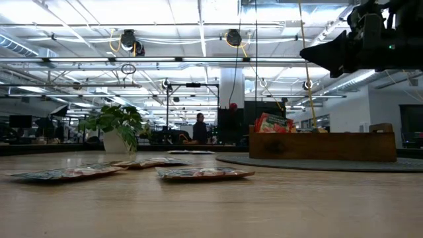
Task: Pick & Place Tea
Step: Put the yellow tea bag into the middle section of the wooden organizer
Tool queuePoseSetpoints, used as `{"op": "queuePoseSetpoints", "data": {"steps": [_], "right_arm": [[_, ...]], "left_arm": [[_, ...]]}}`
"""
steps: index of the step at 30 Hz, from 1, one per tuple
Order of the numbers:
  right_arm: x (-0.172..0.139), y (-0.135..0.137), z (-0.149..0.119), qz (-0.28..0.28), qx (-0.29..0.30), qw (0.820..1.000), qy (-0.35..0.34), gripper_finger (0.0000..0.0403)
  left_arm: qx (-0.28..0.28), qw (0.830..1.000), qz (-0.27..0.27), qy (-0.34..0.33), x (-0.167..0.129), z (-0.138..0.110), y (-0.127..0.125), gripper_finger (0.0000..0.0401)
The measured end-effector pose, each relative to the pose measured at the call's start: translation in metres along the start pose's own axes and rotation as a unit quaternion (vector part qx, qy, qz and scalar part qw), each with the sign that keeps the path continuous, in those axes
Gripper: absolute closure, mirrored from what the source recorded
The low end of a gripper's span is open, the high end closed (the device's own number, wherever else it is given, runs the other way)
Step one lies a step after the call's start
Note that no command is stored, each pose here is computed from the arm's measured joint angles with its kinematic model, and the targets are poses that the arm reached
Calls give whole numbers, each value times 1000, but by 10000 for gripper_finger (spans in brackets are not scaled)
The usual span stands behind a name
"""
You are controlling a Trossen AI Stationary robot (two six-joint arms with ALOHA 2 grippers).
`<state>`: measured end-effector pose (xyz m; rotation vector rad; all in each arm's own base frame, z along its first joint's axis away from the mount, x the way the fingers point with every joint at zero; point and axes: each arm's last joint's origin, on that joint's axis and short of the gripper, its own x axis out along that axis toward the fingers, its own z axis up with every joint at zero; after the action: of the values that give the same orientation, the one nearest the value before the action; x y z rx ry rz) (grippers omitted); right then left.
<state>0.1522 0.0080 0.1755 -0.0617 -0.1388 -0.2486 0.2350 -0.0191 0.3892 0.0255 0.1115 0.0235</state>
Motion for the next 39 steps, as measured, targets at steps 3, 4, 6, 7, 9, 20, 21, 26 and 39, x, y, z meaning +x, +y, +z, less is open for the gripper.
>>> {"op": "queuePoseSetpoints", "data": {"steps": [3,4,6,7,9,20,21,26,39], "right_arm": [[0,0,0,0,0,1000,0,403],[0,0,0,0,0,1000,0,403],[0,0,0,0,0,1000,0,403],[0,0,0,0,0,1000,1,403],[0,0,-1,0,-1,1000,3,403],[0,0,-1,-1,-16,1000,4,403],[0,0,0,-2,-17,1000,-2,403],[0,-1,5,-5,-17,1000,-22,403],[0,-1,2,-5,-54,998,-11,403]], "left_arm": [[9,994,-87,72,2,-15,-9,91],[8,987,-118,107,3,-22,-12,91],[-39,973,-144,177,9,-38,-21,91],[-70,966,-135,208,13,-45,-25,91],[-128,949,-112,266,17,-58,-37,91],[-398,783,18,477,45,-130,-142,91],[-424,757,51,494,45,-139,-149,91],[-501,628,169,570,40,-178,-180,91],[-593,424,430,532,32,-208,-183,91]]}}
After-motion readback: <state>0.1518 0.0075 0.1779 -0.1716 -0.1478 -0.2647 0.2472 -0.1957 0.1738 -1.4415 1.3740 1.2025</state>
